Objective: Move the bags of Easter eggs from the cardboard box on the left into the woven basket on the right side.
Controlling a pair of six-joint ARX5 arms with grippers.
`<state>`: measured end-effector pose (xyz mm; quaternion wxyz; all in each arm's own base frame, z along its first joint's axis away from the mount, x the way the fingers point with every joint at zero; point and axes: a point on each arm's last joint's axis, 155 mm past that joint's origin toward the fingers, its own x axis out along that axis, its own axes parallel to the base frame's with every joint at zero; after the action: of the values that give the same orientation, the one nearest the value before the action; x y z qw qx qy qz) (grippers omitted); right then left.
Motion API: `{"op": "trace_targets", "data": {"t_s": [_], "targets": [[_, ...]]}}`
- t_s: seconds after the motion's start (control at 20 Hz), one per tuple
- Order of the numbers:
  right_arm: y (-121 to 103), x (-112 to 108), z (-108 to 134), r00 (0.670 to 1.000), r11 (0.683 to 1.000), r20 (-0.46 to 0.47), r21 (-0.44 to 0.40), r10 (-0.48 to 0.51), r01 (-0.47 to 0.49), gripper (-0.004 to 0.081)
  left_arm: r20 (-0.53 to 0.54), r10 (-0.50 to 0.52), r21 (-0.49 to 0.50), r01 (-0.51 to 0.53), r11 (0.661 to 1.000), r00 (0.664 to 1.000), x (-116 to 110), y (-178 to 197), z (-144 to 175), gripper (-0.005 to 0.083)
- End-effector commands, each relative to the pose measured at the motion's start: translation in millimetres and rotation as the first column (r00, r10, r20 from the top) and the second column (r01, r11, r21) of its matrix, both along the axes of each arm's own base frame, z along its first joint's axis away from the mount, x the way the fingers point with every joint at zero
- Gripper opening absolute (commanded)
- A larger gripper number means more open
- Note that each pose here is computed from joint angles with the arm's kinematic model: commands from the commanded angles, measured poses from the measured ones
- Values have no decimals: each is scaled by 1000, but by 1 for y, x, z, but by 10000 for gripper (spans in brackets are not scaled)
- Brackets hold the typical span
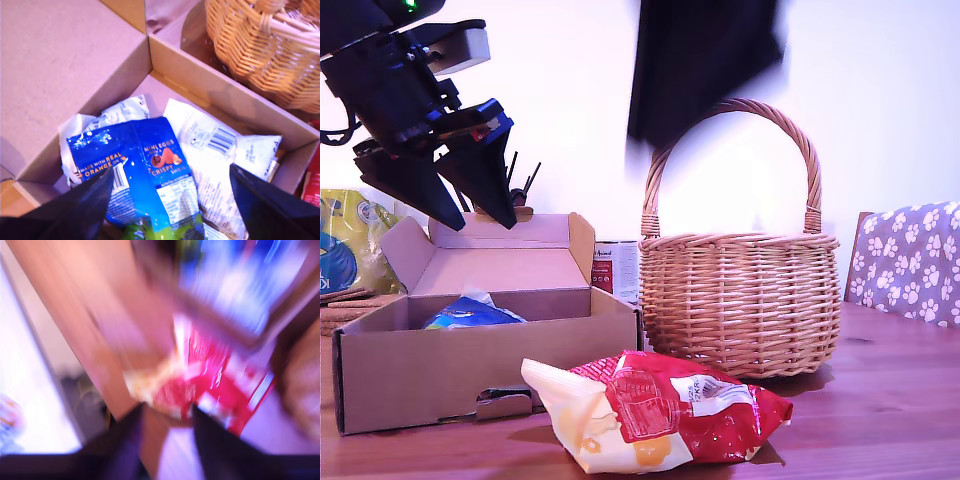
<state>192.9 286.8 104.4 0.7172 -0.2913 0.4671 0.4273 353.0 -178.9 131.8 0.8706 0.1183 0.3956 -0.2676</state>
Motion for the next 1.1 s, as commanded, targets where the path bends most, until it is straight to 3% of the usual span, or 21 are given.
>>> {"op": "trace_targets", "data": {"t_s": [0.0,0.15,0.35,0.6,0.8,1.05], "targets": [[-11,0,-18,998,996,-8,-69,-61,60,659,-34,13,7,-12,1000,999,-1,1,-12,676],[-21,9,-40,982,976,-47,-125,-183,176,659,-35,13,6,-13,1000,999,-1,1,-12,676],[-35,22,-58,962,951,-66,-178,-266,251,663,-35,11,5,-11,1000,999,-1,1,-12,676],[-37,39,-71,904,915,-155,-138,-398,379,674,-34,11,4,-11,1000,999,-1,1,-12,676],[-12,43,-76,869,909,-279,-36,-409,416,684,-33,10,3,-10,1000,999,-1,0,-12,676],[-18,51,-102,860,897,-257,-91,-441,433,693,-32,7,-1,-7,1000,999,-1,0,-11,676]]}}
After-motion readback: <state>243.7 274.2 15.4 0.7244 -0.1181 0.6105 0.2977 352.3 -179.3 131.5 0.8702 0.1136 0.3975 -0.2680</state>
